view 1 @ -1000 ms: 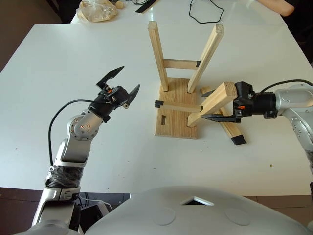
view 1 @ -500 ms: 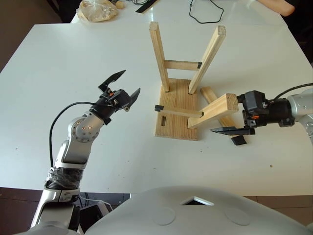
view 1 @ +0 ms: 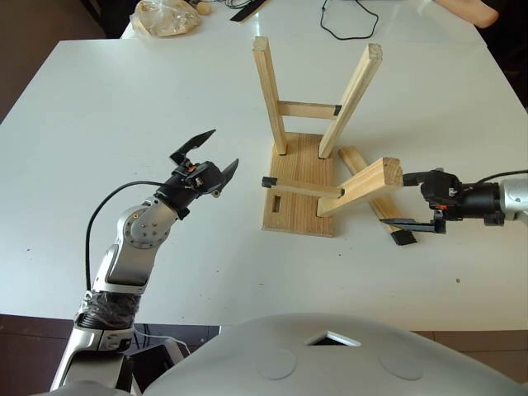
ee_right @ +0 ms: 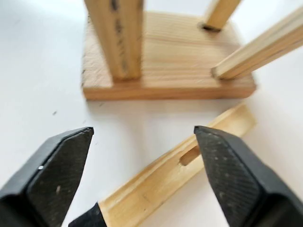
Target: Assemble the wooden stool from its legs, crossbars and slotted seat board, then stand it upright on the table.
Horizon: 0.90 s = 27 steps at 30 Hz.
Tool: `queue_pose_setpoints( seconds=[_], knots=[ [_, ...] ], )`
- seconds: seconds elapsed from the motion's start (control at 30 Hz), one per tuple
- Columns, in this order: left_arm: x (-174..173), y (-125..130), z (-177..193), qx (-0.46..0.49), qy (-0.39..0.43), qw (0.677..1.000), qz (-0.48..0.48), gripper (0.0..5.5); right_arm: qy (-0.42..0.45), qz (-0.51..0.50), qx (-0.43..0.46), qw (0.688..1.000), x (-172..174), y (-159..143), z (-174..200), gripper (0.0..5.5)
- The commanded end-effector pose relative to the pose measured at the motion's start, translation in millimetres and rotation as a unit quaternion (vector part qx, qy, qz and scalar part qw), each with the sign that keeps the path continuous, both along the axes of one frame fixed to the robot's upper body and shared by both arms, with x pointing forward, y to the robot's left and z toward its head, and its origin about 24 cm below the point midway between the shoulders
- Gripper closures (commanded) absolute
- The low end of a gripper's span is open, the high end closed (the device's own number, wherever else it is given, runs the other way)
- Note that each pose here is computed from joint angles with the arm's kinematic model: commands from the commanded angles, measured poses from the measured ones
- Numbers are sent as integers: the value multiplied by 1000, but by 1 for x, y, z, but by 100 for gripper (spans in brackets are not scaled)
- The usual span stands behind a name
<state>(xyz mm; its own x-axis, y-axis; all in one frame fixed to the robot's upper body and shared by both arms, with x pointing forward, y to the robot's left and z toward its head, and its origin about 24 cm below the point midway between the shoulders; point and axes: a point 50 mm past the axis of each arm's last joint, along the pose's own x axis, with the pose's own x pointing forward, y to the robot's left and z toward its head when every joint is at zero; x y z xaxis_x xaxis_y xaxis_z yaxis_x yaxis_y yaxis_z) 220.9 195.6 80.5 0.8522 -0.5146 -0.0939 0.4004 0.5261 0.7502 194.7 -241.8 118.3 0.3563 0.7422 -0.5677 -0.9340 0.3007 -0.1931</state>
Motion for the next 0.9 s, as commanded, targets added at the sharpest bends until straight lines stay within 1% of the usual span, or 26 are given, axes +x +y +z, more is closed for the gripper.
queue_pose_setpoints(
  seconds=[0.03, 0.1, 0.2, 0.33, 0.47, 0.57, 0.77, 0.9],
  knots=[
    [-13, 10, -3, 10, 9, 1000, 21, 161, -31, -101, 1, 994, -8, -8, -11, 112],
    [-19, 15, -6, 10, 15, 999, 33, 161, -32, -149, 3, 988, -10, -11, -18, 112],
    [-22, 19, -3, 3, 17, 999, 47, 161, -22, -177, 0, 984, -18, -10, -26, 112],
    [-20, 22, -1, 13, 16, 999, 47, 161, 13, -179, -14, 984, -29, -6, -40, 112],
    [-19, 19, -1, 13, 17, 999, 43, 161, 42, -206, -23, 977, -34, -16, -54, 112],
    [-21, 16, -4, 17, 20, 999, 37, 161, 68, -195, -22, 978, -43, -16, -65, 112],
    [-19, 15, -4, 19, 20, 999, 32, 161, 71, -226, -8, 971, -34, -24, -75, 112],
    [-16, 10, -4, 20, 18, 999, 24, 161, 73, -260, 23, 962, -26, -24, -80, 112]
  ],
)
